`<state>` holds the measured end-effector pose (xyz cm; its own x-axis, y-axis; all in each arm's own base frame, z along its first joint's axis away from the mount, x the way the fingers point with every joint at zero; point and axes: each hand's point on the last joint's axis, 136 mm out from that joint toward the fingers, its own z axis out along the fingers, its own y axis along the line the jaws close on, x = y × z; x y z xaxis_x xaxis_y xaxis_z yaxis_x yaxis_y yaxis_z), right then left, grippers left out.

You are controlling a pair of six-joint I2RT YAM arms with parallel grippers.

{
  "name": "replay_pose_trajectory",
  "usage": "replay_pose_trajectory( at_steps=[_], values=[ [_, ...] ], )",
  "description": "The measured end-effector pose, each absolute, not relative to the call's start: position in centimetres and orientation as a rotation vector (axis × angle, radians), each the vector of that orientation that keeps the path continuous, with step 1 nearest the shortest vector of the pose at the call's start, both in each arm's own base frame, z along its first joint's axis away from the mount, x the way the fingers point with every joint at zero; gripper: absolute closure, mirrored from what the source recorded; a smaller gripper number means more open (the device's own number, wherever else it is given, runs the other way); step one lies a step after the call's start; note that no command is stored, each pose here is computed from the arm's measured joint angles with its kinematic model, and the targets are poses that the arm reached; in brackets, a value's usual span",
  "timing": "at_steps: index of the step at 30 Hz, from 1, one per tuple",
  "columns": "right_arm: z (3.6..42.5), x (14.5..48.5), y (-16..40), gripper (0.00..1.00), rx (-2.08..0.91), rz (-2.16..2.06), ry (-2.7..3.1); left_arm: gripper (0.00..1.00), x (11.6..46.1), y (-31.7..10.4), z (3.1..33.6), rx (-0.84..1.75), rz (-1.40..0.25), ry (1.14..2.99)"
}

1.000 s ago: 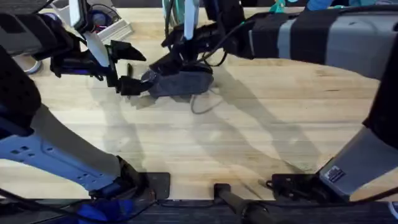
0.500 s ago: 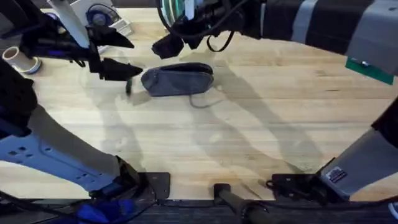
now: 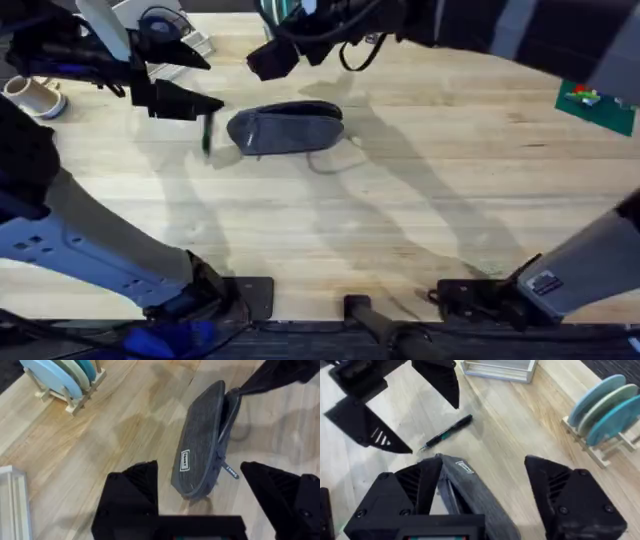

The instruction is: Unzip the bag, pick up the pens from the table one at a time and place them inside, then zip the bag closed.

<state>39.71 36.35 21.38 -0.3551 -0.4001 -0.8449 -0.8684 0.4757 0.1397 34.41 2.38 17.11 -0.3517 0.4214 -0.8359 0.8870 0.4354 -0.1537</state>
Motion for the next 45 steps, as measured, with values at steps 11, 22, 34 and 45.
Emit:
replay_pose_trajectory(
  at_steps=[11, 22, 34, 45],
  values=[
    [23.0, 39.8, 33.8, 0.006, -1.011, 0.739, 1.981, 0.004, 36.1, 1.4, 17.7, 0.948, -0.674, 2.252],
    [25.3, 37.6, 30.3, 0.006, -0.989, 0.717, 2.053, 0.004, 31.6, -1.2, 23.6, 0.769, -0.507, 2.432],
    [24.7, 33.7, 27.7, 0.006, -1.122, 0.67, 2.142, 0.004, 25.2, -2.3, 28.1, 0.61, -0.413, 2.436],
    [24.2, 31.0, 26.2, 0.006, -1.212, 0.654, 2.202, 0.004, 19.9, -3.7, 26.1, 0.475, -0.427, 2.452]
  ],
)
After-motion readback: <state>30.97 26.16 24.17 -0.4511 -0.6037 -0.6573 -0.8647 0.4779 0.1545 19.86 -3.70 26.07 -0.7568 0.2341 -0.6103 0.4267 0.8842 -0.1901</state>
